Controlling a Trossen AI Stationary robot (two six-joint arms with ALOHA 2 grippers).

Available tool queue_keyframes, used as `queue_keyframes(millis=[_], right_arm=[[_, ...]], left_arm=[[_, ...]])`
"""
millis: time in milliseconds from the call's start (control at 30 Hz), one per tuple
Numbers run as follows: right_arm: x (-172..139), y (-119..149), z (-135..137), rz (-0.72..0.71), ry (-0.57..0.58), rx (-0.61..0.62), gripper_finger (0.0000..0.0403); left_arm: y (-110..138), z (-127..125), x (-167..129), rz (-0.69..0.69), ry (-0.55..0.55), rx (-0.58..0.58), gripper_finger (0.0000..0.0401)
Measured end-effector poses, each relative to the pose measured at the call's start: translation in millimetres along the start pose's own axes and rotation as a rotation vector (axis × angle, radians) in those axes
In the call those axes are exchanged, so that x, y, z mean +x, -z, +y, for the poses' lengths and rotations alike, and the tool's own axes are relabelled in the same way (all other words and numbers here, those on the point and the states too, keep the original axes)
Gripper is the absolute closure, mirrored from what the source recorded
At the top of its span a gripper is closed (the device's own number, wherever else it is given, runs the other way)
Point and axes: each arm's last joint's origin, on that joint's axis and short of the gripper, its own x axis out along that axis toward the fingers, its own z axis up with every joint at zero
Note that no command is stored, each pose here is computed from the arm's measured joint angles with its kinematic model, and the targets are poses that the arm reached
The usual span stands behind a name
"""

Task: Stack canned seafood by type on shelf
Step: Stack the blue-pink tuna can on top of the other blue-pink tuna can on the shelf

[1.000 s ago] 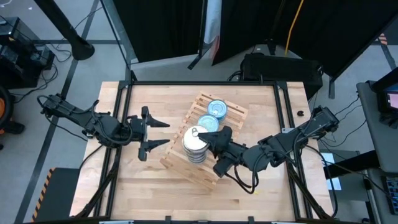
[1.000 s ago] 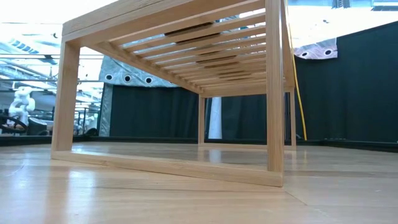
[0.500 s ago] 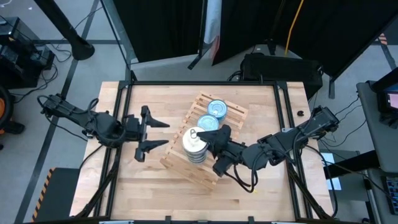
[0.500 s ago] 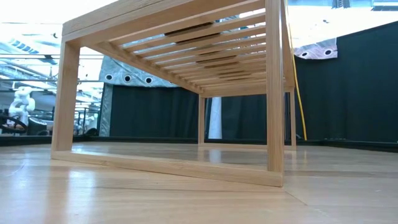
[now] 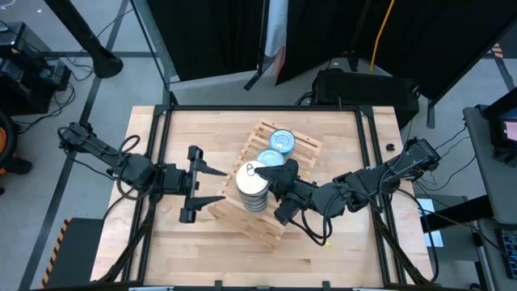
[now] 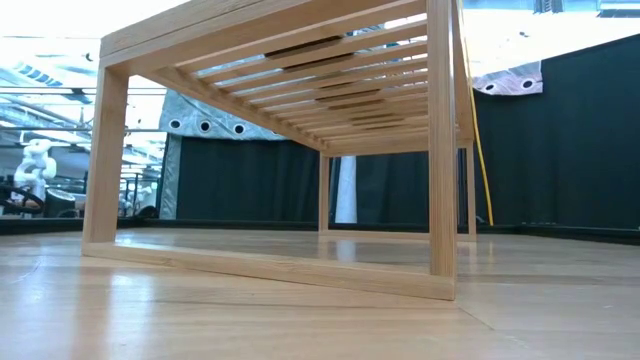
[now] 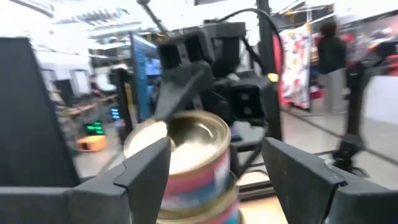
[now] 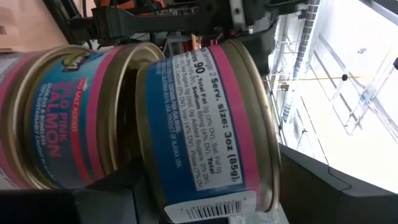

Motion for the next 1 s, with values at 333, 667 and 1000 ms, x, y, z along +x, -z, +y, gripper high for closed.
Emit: queue_keyframes(millis=[333,667,1000], right_arm=[[0,0,-1,0.006,0.005,-0.026,0.0154],[0,0,-1,0.020,0.014,-0.080,0.0154],[0,0,-2,0.025,0.018,-0.146,0.0154]], left_arm=[[-32,4,27,0.121,-0.064,0.101,0.0141],[-31,16,39,0.216,-0.116,0.114,0.0141],[-27,22,40,0.239,-0.138,0.093,0.0141]])
